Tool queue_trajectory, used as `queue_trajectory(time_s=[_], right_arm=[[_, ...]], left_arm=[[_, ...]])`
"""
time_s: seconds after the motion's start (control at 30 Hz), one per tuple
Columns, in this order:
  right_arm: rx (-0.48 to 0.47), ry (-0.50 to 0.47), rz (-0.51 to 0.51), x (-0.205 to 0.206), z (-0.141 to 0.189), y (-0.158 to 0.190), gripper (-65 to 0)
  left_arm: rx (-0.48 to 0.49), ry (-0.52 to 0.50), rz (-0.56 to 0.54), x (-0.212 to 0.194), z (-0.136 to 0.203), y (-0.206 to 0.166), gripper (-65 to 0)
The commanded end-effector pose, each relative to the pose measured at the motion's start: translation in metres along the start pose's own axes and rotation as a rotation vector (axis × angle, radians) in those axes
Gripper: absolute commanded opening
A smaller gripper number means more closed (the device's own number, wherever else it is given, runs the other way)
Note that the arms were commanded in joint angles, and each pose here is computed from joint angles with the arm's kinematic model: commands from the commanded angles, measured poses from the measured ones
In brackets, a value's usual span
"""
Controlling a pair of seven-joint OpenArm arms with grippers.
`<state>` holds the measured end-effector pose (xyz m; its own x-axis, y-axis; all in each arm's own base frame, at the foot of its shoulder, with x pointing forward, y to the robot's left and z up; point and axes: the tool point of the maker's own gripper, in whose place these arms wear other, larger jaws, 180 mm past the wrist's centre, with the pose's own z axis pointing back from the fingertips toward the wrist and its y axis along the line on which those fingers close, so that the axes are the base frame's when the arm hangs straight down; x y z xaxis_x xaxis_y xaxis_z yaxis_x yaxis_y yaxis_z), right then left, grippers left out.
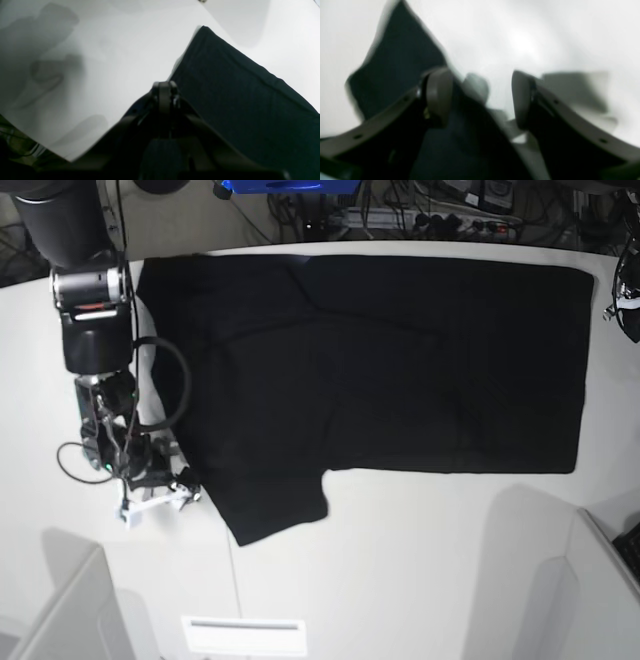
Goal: Fold the T-shirt properly
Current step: 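Reach both grippers to the hem corners and grasp them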
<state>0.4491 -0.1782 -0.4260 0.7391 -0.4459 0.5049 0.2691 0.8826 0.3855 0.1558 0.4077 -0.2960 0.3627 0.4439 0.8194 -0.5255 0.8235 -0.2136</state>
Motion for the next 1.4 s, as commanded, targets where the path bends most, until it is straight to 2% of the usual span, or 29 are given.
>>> queue_trajectory(time_s=[0.0, 0.07, 0.2, 0.33, 0.5, 0.6, 0.77, 0.8, 0.87, 0.93, 0.97, 1.07, 1.17, 1.23, 1.37], right_arm=[[0.01, -0.056, 0.017, 0.028, 0.003, 0.008, -22.8], [-0.009, -0.052, 0.05, 0.029, -0.002, 0.009, -19.4], [0.05, -0.029, 0.178, 0.023, -0.008, 0.028, -20.0], [0.092, 0.006, 0.246, 0.005, -0.013, 0.049, -26.1], [0.091, 0.023, 0.29, -0.004, -0.016, 0.053, -32.3], [0.085, 0.024, 0.287, -0.005, -0.016, 0.052, -39.9], [0.07, -0.004, 0.276, 0.0, -0.018, 0.043, -62.3], [0.06, -0.007, 0.267, -0.001, -0.019, 0.038, -65.0], [0.047, -0.005, 0.258, -0.003, -0.021, 0.033, -65.0], [0.045, -0.004, 0.257, -0.004, -0.022, 0.032, -65.0], [0.046, -0.002, 0.257, -0.004, -0.021, 0.032, -65.0], [0.047, 0.0, 0.257, -0.004, -0.021, 0.032, -65.0], [0.047, 0.0, 0.257, -0.004, -0.021, 0.032, -65.0], [0.047, 0.0, 0.257, -0.004, -0.021, 0.032, -65.0], [0.048, 0.0, 0.255, -0.004, -0.021, 0.033, -65.0]], left_arm=[[-0.003, -0.037, -0.019, 0.013, 0.003, 0.0, -65.0], [-0.001, -0.037, -0.018, 0.013, 0.003, 0.001, -65.0], [0.0, -0.038, -0.018, 0.013, 0.003, 0.001, -65.0], [0.001, -0.037, -0.017, 0.013, 0.003, 0.002, -65.0], [-0.004, -0.037, -0.016, 0.012, 0.002, 0.0, -65.0], [0.01, -0.02, -0.003, 0.007, -0.001, 0.007, -65.0], [0.053, 0.025, 0.042, -0.01, -0.008, 0.028, -65.0], [0.053, 0.024, 0.053, -0.011, -0.01, 0.028, -65.0], [0.064, 0.027, 0.062, -0.013, -0.014, 0.032, -65.0], [0.09, 0.03, 0.025, -0.012, -0.015, 0.036, -65.0], [0.098, 0.016, -0.002, -0.007, -0.02, 0.033, -58.3], [0.128, 0.007, -0.115, 0.002, -0.036, 0.023, -31.9], [0.142, 0.003, -0.214, 0.007, -0.058, 0.005, -12.0], [0.141, 0.003, -0.262, 0.009, -0.074, -0.008, -6.9], [0.114, 0.019, -0.282, 0.015, -0.11, -0.04, -6.7]])
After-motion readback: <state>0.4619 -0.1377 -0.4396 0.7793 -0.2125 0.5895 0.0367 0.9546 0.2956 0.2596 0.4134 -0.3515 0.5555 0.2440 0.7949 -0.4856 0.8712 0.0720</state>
